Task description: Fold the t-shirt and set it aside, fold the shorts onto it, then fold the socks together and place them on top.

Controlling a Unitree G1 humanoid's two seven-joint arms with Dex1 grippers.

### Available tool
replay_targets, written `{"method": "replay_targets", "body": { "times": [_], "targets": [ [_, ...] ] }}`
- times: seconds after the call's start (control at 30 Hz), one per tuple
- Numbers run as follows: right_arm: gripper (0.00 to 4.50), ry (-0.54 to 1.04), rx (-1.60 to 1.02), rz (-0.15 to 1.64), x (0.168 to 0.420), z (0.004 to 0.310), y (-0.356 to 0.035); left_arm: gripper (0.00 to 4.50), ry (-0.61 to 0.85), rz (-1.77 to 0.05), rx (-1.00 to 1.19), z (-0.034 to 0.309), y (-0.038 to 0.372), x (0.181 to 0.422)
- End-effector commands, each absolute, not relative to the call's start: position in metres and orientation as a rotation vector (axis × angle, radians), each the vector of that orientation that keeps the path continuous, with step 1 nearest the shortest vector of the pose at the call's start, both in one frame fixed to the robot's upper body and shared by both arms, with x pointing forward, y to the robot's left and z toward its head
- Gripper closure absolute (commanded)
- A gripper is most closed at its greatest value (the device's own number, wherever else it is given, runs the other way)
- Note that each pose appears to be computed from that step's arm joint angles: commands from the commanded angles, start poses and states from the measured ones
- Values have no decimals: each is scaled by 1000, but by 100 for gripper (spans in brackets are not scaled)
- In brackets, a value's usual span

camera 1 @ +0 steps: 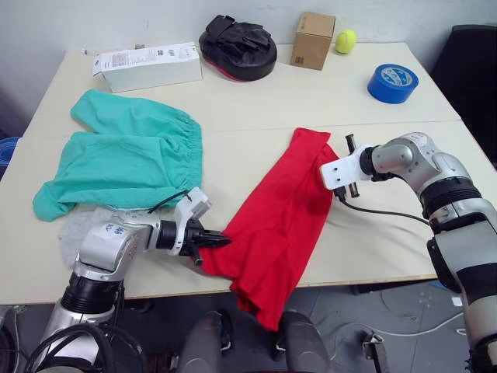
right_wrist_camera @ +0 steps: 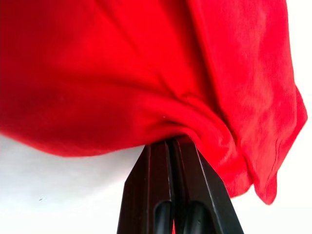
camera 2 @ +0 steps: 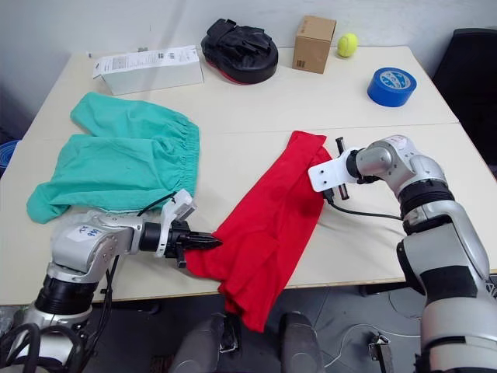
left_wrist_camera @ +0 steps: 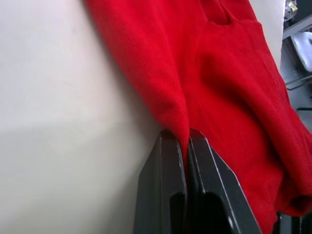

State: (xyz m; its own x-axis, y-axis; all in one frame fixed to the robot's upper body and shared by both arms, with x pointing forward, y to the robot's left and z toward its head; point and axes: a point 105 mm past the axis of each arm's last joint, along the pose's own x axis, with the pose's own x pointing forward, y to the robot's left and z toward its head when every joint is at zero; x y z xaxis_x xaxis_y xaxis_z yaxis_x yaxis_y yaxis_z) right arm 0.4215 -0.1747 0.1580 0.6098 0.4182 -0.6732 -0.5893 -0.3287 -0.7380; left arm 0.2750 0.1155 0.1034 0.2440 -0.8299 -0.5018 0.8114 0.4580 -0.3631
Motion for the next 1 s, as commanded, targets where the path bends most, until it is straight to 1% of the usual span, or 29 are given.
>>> {"method": "replay_targets", "body": {
  "times": [0.03, 0.17, 0.37, 0.4, 0.47, 0.5, 0.63, 0.73, 0.83, 0.87, 0.9, 1.0],
  "targets": [
    [443, 90, -1642, 1001, 428, 174, -163, 450, 673, -1129, -27, 110, 113, 270],
    [443, 83, -1656, 984, 431, 174, -159, 450, 673, -1130, -27, 108, 112, 266],
    [443, 101, -1623, 959, 432, 177, -168, 450, 645, -1126, -13, 111, 113, 267],
    [427, 102, -1613, 954, 432, 177, -170, 450, 643, -1122, -14, 112, 114, 268],
    [392, 103, -1600, 944, 430, 178, -176, 403, 642, -1119, -16, 114, 117, 269],
    [362, 103, -1598, 945, 429, 178, -179, 382, 642, -1123, -19, 116, 117, 269],
    [225, 64, -1593, 917, 423, 187, -193, 254, 642, -1145, -19, 123, 123, 266],
    [117, 31, -1582, 926, 412, 194, -206, 157, 630, -1185, 8, 132, 131, 263],
    [8, 1, -1570, 956, 395, 197, -218, 57, 554, -1227, 49, 150, 138, 267],
    [0, -8, -1558, 965, 389, 198, -222, 25, 523, -1243, 66, 157, 141, 269],
    [0, -18, -1543, 983, 381, 197, -224, 4, 495, -1257, 85, 162, 143, 271],
    [0, -49, -1495, 1068, 354, 191, -226, 4, 427, -1294, 163, 173, 149, 277]
  ]
}}
